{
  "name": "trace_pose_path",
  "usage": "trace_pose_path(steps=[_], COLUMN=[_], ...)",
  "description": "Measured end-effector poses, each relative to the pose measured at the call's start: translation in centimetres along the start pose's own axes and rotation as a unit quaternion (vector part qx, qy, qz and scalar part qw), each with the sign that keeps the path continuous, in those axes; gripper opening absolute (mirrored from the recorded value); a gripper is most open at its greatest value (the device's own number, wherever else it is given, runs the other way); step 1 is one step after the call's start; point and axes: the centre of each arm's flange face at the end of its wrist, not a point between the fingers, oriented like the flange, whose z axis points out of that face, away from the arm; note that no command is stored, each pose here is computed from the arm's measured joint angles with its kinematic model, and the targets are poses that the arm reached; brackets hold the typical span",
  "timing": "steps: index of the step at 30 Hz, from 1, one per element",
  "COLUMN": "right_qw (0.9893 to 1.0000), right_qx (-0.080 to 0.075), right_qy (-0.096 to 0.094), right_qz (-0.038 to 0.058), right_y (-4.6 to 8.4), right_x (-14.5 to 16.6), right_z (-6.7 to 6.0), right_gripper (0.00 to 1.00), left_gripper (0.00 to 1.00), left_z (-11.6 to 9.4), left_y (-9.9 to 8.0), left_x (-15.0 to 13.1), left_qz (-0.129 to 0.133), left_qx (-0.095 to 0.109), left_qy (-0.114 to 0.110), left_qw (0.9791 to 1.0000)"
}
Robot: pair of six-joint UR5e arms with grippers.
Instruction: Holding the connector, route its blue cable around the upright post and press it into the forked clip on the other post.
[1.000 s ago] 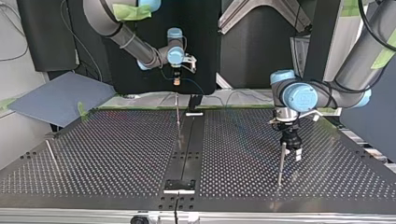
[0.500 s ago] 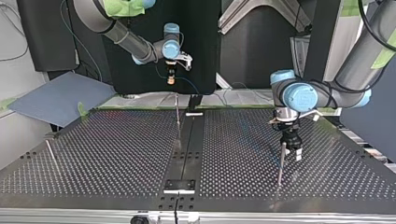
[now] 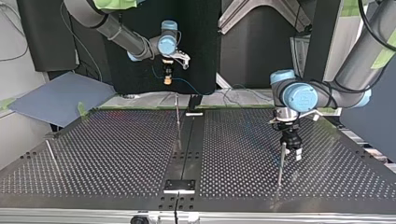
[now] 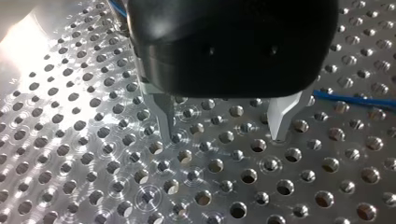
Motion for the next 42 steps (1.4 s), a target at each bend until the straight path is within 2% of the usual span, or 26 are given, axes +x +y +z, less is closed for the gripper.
trace_pose_path(steps=[10,12,15,19,22,27,31,34,42], right_qw=[1.0,0.9999,0.9998,0.9995,0.9992,0.9986,0.9981,0.9979,0.9977], right_qx=[-0.006,-0.012,-0.019,-0.031,-0.039,-0.047,-0.046,-0.047,-0.055], right_qy=[0.0,-0.002,-0.004,0.001,0.009,0.024,0.039,0.044,0.037], right_qz=[-0.0006,-0.0039,-0.0063,-0.0014,0.0032,0.0012,-0.0062,-0.0108,-0.0151], right_y=[1.5,2.1,2.9,4.0,4.9,5.8,5.8,5.7,5.4], right_x=[3.2,3.9,5.2,7.1,8.5,10.7,12.4,12.7,9.6], right_z=[-2.2,-2.5,-2.6,-2.4,-2.1,-2.5,-3.0,-3.1,-2.6], right_gripper=[0.38,0.38,0.38,0.38,0.38,0.38,0.38,0.38,0.38], left_gripper=[1.0,1.0,1.0,1.0,1.0,1.0,1.0,1.0,1.0], left_z=[0.0,0.0,0.0,-0.1,-0.1,-0.1,-0.1,-0.1,-0.2], left_y=[0.0,0.0,0.0,0.0,0.1,0.1,0.1,0.1,0.1], left_x=[0.0,0.0,0.0,0.1,0.1,0.1,0.1,0.1,0.1], left_qz=[-0.003,-0.003,-0.003,-0.003,-0.004,-0.005,-0.005,-0.005,-0.005], left_qx=[-0.001,-0.001,-0.001,-0.001,-0.002,-0.002,-0.002,-0.003,-0.004], left_qy=[0.001,0.001,0.002,0.004,0.004,0.004,0.004,0.006,0.008], left_qw=[1.0,1.0,1.0,1.0,1.0,1.0,1.0,1.0,0.9999])
